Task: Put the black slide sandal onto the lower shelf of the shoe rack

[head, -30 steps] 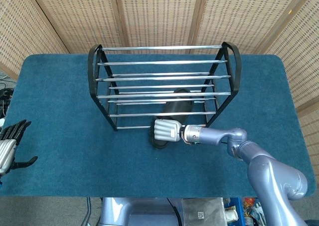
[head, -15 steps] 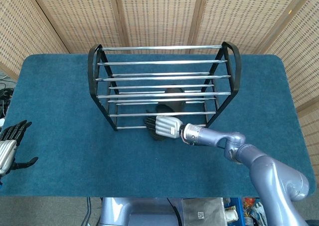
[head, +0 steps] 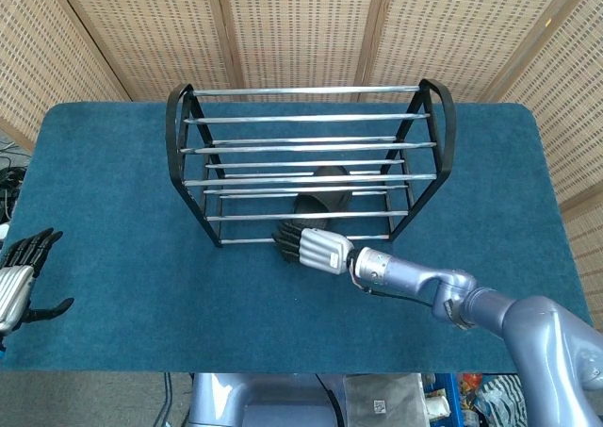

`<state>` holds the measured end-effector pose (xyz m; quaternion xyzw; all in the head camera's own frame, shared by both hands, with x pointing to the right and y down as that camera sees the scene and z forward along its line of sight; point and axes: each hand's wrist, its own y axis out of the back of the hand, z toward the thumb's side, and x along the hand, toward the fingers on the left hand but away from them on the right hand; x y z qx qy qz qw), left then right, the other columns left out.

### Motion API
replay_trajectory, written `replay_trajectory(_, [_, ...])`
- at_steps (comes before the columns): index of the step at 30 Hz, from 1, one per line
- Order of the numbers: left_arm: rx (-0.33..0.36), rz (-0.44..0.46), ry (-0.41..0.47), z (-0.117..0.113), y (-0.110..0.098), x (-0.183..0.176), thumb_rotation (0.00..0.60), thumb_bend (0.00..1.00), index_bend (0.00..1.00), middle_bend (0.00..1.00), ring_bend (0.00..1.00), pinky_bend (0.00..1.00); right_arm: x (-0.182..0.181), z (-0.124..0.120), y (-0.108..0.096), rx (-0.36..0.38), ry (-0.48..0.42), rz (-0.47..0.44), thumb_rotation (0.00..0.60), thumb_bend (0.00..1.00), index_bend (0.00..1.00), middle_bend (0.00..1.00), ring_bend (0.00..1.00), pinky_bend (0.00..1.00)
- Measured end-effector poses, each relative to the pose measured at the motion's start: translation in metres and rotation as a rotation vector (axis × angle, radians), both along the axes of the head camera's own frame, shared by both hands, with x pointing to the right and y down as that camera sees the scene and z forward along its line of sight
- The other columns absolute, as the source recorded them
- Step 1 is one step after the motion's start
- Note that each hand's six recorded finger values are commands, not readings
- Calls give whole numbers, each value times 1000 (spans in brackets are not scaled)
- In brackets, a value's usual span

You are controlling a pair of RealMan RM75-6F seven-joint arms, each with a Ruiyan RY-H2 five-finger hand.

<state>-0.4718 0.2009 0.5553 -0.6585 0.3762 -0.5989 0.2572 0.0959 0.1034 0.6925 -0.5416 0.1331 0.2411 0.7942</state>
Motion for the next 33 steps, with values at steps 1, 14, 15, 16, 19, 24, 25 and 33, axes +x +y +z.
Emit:
replay_trajectory(1, [1,1,0,0,0,0,600,239,0,0,0,0,2,-3,3,-7,-11,5,600,118,0,0,0,0])
replay_trajectory(14, [36,20,-27,-6,4,2,600,240,0,0,0,0,81,-30,38,-157,-119,222,600,104,0,0,0,0])
replay_trajectory(15, [39,24,-31,-7,4,3,600,239,0,0,0,0,89,-32,40,-170,-124,248,600,87,0,0,0,0])
replay_trajectory(16, [43,27,-33,-7,5,4,600,239,0,0,0,0,100,-34,42,-185,-131,285,600,59,0,0,0,0])
replay_trajectory(19, [49,34,-32,-8,8,7,600,240,0,0,0,0,130,-40,46,-223,-149,386,600,6,0,0,0,0])
replay_trajectory(24, [68,38,-51,-11,10,9,600,239,0,0,0,0,180,-49,56,-296,-162,590,600,0,0,0,0,0])
replay_trajectory(25, [75,39,-61,-11,10,9,600,239,0,0,0,0,191,-52,59,-311,-165,647,600,0,0,0,0,0])
replay_trajectory(33, [162,-2,-103,-19,22,5,600,239,0,0,0,0,269,-84,98,-435,-237,1134,600,0,0,0,0,0])
